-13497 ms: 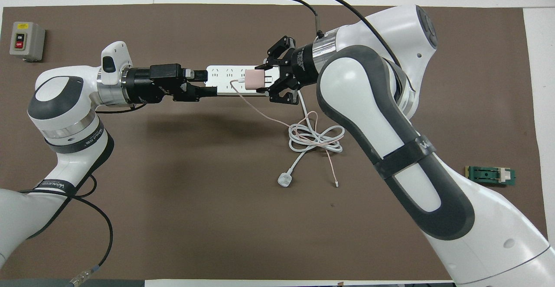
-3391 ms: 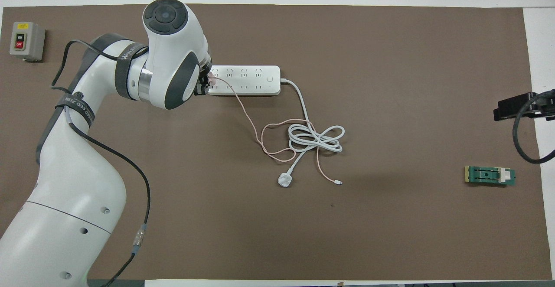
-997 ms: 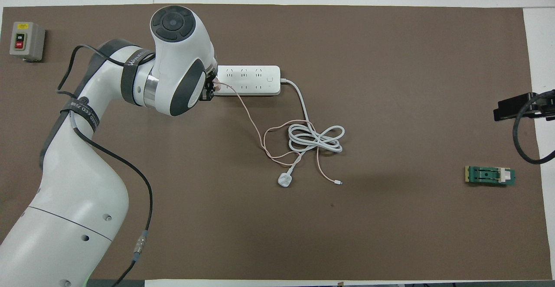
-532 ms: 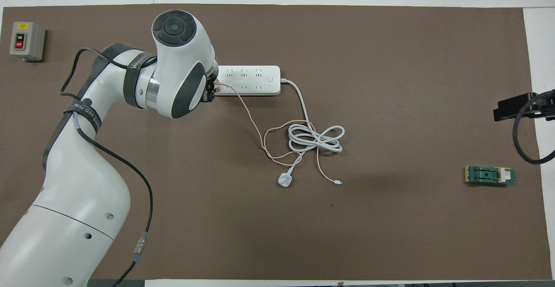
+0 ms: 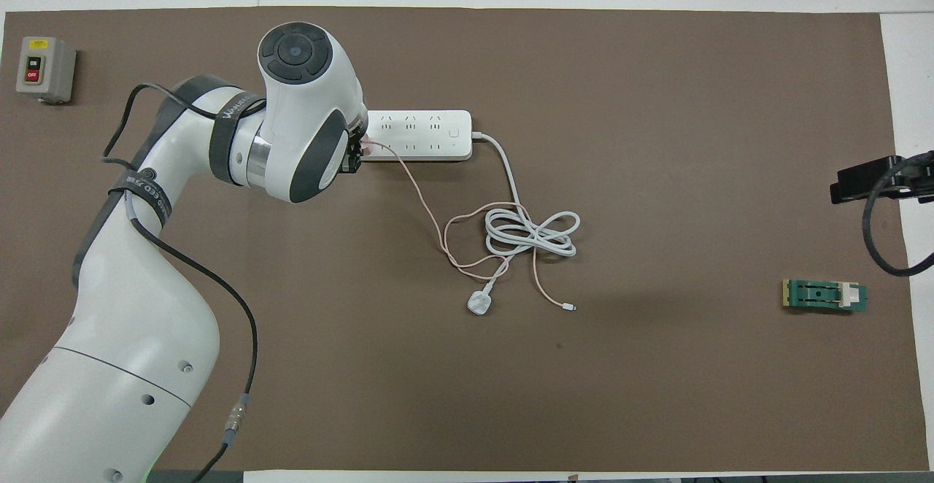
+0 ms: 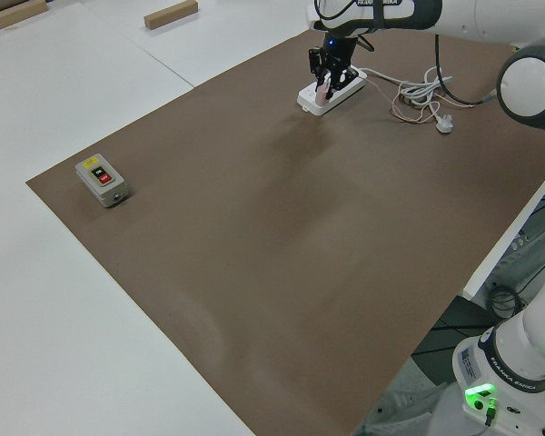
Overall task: Plug charger into power strip
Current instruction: 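Press the charger into the socket with the left gripper, then open the left gripper and draw it back from the strip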
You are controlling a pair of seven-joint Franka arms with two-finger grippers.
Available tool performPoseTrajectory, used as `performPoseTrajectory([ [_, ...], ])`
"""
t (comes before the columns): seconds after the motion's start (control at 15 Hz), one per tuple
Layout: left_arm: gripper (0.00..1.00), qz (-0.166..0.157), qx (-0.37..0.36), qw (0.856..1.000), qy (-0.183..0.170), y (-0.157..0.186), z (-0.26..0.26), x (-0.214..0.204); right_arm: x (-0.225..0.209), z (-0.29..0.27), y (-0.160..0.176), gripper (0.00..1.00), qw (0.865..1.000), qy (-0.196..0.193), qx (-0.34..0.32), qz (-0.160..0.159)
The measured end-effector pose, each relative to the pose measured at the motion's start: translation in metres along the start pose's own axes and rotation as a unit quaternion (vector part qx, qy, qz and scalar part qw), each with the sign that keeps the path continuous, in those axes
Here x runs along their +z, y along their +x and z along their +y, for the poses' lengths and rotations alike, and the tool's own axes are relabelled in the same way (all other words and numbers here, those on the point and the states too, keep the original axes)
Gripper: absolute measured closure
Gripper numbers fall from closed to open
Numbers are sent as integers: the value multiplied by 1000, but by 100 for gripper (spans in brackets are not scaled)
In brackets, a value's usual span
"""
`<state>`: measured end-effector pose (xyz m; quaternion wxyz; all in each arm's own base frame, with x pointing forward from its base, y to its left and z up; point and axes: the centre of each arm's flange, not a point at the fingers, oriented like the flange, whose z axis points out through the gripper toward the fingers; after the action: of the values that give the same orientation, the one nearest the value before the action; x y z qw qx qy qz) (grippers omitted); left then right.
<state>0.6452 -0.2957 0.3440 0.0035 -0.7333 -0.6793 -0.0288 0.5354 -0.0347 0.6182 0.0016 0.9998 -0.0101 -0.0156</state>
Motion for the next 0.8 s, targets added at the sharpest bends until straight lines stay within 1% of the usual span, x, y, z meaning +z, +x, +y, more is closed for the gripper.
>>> performPoseTrajectory([
  [0.66, 68, 5, 17, 1000, -2, -3, 0, 2, 0, 0, 0, 0, 1000, 0, 0, 0],
  [0.73, 62, 3, 21, 1000, 1, -6, -2, 4, 0, 0, 0, 0, 1000, 0, 0, 0],
  [0.8, 52, 1, 25, 1000, 0, -10, -3, 3, 0, 0, 0, 0, 1000, 0, 0, 0],
])
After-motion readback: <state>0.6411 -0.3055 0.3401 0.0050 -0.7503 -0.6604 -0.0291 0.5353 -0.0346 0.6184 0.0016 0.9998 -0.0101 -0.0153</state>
